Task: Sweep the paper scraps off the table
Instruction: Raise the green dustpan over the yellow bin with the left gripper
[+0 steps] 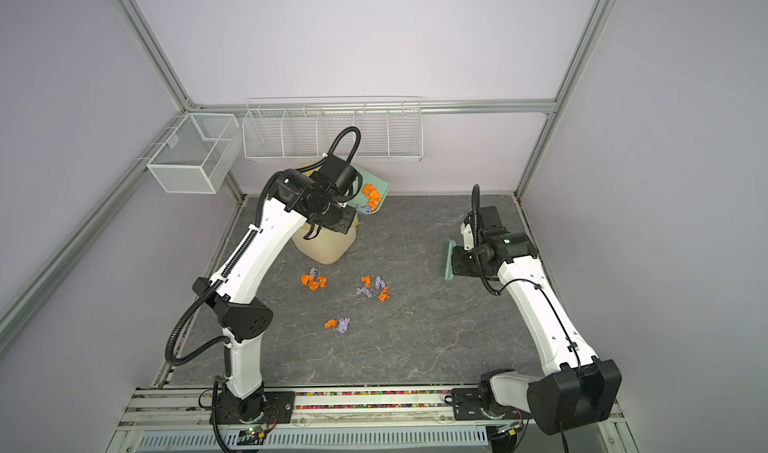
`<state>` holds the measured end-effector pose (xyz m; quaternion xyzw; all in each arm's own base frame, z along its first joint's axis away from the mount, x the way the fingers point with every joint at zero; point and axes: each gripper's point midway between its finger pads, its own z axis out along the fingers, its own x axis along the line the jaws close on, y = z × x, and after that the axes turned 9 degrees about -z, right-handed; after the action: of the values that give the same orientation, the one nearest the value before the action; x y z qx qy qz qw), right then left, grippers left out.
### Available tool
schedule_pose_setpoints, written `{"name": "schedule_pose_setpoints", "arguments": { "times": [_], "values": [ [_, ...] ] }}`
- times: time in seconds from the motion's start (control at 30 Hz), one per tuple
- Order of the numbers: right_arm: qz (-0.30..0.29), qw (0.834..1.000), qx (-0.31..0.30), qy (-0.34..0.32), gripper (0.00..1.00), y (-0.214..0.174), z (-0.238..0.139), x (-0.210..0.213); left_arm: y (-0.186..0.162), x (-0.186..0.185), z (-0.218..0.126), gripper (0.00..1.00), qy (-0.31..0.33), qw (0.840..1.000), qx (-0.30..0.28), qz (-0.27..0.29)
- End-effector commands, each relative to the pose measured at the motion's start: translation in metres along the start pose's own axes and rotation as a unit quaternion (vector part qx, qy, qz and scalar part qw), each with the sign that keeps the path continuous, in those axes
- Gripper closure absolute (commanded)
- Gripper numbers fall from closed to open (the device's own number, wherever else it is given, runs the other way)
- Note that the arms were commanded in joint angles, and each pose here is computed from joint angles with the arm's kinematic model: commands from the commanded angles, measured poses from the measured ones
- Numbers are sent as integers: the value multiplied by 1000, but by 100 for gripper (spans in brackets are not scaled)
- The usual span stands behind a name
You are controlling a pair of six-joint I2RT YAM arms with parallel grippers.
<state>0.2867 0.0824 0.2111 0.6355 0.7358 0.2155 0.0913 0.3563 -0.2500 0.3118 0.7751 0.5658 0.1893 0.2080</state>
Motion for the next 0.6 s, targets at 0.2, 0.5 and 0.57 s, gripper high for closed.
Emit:
{"name": "schedule_pose_setpoints", "arguments": {
  "times": [0.2, 0.5, 0.57],
  "values": [
    [4, 1000, -1, 20, 93, -2, 4, 5, 18, 51, -33, 100, 9, 998, -44, -49],
    [1, 1000, -6, 22, 93, 1, 1, 6, 18, 79, -34, 100, 61, 995, -48, -56],
    [1, 1000, -4, 21, 93, -1, 2, 6, 17, 87, -33, 100, 86, 993, -50, -57]
  ]
}}
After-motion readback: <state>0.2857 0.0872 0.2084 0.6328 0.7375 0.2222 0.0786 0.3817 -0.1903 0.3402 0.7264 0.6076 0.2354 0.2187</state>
